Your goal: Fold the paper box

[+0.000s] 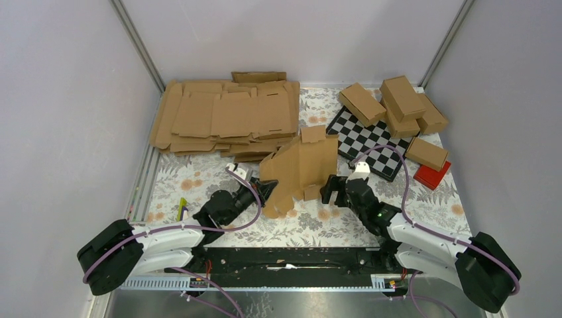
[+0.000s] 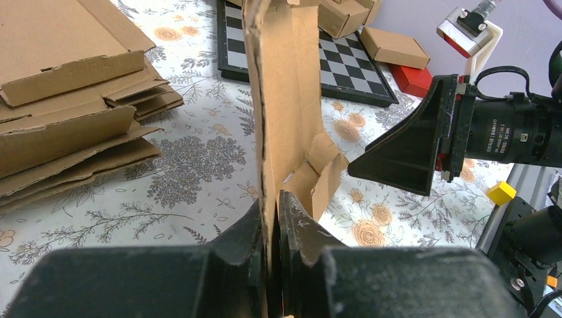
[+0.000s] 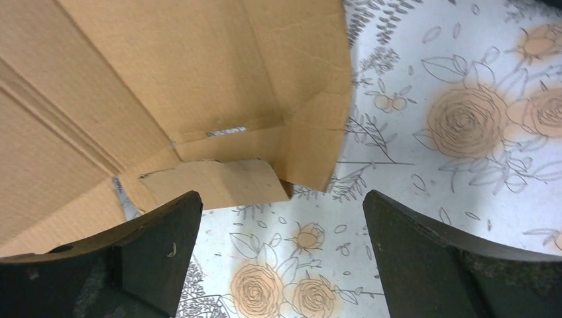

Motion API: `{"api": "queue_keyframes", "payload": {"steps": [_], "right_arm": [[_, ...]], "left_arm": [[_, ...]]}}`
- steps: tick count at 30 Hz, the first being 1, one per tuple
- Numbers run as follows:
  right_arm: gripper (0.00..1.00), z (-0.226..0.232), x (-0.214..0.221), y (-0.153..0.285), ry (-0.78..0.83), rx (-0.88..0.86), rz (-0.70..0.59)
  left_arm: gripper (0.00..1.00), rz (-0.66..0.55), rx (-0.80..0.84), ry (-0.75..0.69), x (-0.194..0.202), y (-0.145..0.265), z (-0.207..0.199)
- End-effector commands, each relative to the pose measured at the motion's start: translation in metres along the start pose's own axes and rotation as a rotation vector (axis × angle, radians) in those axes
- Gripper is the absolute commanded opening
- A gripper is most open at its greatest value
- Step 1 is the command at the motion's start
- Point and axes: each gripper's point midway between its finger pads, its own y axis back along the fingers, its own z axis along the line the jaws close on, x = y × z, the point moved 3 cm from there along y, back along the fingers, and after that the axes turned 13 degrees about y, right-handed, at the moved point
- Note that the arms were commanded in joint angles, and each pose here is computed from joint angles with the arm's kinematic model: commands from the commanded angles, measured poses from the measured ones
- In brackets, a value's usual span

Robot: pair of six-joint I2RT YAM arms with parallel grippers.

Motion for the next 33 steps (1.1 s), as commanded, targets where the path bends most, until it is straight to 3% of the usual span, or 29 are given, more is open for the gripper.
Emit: {"api": "queue_keyframes", "payload": {"steps": [1,3,5,20,33], "right_arm": [[1.00,0.016,-0.028,0.003,0.052,-0.089,-0.126],[1.00,0.012,-0.032,0.005,0.084,-0.078,-0.154],[1.00,0.011,-0.034,0.007,0.127,-0.079,-0.161],[1.00,0.006,-0.044,0.010,0.178,-0.056,-0.209],[1.00,0.010,-0.049,0.008,0.161,-0.134,-0.169]], "left_arm": [[0.10,-0.068,0.052,0.009,-0.014,-0.002,-0.011],[0.09,-0.065,0.054,0.007,-0.014,-0.003,-0.011],[0.00,-0.064,0.055,0.007,-0.014,-0.003,-0.012],[0.00,-0.058,-0.189,0.181,-0.017,-0.009,0.011],[0.00,-0.087,-0.035,0.085,-0.018,0.002,-0.002]]}}
